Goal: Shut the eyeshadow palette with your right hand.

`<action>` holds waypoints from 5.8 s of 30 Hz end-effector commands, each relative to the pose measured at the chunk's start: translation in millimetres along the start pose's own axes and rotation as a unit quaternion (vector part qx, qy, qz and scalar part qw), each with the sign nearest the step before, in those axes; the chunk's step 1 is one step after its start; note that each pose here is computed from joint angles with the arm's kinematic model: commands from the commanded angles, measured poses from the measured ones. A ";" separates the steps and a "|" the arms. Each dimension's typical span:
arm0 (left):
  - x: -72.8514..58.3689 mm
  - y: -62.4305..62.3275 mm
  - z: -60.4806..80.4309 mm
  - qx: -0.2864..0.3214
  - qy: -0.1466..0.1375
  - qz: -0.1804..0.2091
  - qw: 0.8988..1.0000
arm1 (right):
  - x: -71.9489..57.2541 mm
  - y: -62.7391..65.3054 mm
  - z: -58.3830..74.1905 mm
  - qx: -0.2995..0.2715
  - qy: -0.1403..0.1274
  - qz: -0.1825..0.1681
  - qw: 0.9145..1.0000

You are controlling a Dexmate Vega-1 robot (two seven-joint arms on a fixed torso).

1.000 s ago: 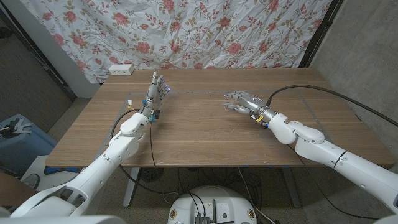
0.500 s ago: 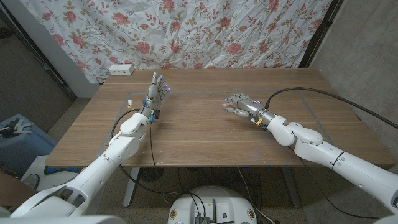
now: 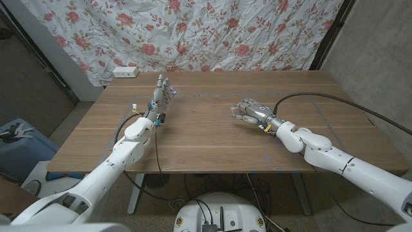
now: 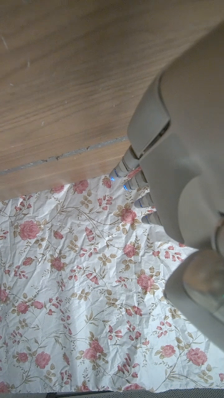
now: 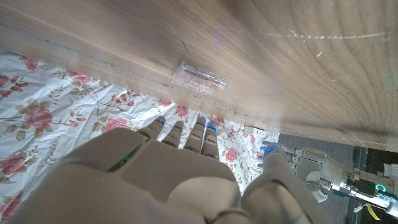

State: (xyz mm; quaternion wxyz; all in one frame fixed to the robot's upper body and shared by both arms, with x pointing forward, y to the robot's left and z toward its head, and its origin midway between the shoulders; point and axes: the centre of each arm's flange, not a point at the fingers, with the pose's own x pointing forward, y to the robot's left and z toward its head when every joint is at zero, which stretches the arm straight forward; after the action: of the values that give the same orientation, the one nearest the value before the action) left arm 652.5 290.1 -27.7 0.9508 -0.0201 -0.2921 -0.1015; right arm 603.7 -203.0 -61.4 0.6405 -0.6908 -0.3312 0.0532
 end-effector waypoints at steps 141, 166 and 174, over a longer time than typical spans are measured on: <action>-0.1 0.2 -0.1 0.000 0.000 0.000 1.000 | 6.6 14.4 -4.8 0.036 -0.010 -0.010 0.999; 0.0 0.2 -0.1 0.000 0.000 0.000 1.000 | 11.5 -17.7 -17.5 0.132 -0.022 -0.083 0.987; -0.1 0.2 -0.1 0.000 0.000 0.000 1.000 | 14.8 -25.8 -20.5 0.150 -0.022 -0.105 0.983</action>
State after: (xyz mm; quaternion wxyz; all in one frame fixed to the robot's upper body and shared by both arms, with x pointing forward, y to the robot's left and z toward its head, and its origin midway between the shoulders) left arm 652.5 290.3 -27.8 0.9507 -0.0201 -0.2923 -0.1014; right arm 610.1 -205.4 -46.7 0.7105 -0.5828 -0.3893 0.0639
